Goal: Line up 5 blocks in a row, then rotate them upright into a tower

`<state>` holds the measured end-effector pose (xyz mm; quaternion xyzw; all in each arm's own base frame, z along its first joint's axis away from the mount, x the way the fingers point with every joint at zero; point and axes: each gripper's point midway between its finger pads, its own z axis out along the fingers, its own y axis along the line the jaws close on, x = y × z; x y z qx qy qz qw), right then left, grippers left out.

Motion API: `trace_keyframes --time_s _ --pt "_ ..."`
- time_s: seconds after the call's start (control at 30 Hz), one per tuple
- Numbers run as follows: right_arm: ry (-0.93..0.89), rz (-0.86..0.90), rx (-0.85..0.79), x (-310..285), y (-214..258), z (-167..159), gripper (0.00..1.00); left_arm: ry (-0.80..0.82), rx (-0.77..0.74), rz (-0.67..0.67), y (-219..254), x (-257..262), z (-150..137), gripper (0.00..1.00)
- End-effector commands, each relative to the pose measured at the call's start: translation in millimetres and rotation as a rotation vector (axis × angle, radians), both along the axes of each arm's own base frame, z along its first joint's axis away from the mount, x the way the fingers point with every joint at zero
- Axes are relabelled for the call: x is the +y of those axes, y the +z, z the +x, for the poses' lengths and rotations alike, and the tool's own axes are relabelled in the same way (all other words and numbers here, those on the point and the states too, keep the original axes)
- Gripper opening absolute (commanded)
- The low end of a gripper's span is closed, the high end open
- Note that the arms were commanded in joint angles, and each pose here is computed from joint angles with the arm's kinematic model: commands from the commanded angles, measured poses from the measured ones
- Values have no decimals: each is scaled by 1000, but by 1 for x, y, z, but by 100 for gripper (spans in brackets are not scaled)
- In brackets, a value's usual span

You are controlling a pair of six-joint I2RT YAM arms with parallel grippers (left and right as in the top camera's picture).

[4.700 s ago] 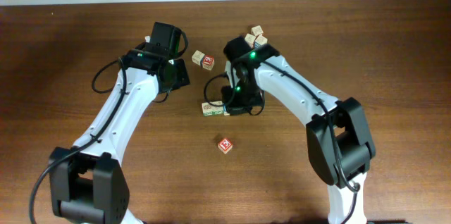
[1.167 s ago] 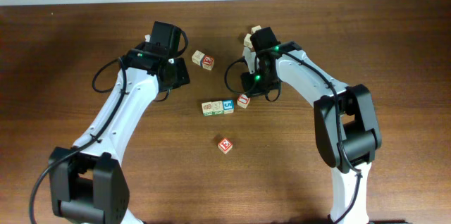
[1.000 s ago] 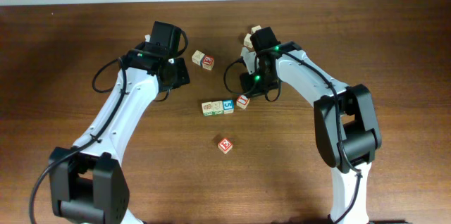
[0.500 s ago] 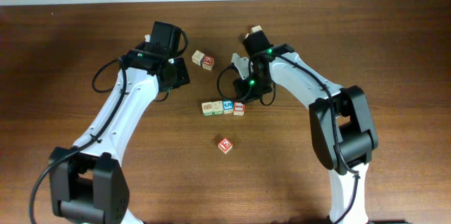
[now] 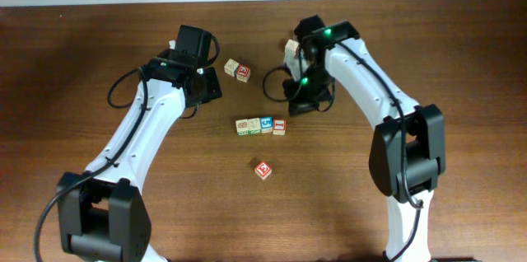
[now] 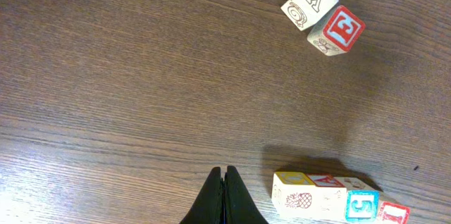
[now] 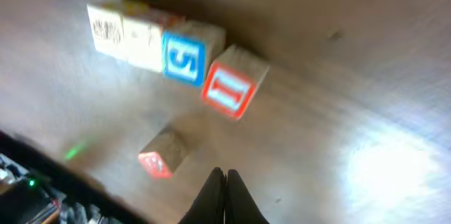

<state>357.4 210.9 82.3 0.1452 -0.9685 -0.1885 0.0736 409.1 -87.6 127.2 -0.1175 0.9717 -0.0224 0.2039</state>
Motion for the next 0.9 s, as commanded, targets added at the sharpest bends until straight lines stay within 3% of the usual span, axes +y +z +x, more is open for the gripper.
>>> trace_keyframes --time_s 0.0,0.13,0.3,0.87 --pt "11 -23 75 17 -14 -28 4 15 -8 2 3 3 -2 5" --pt "56 -68 101 23 -29 -48 4 14 -10 18 3 5 -1 6" --pt "-24 -261 5 6 -41 -32 4 14 -3 20 3 5 -3 6" --pt "-19 -215 -16 13 -64 -32 4 14 4 21 2 6 -4 6"
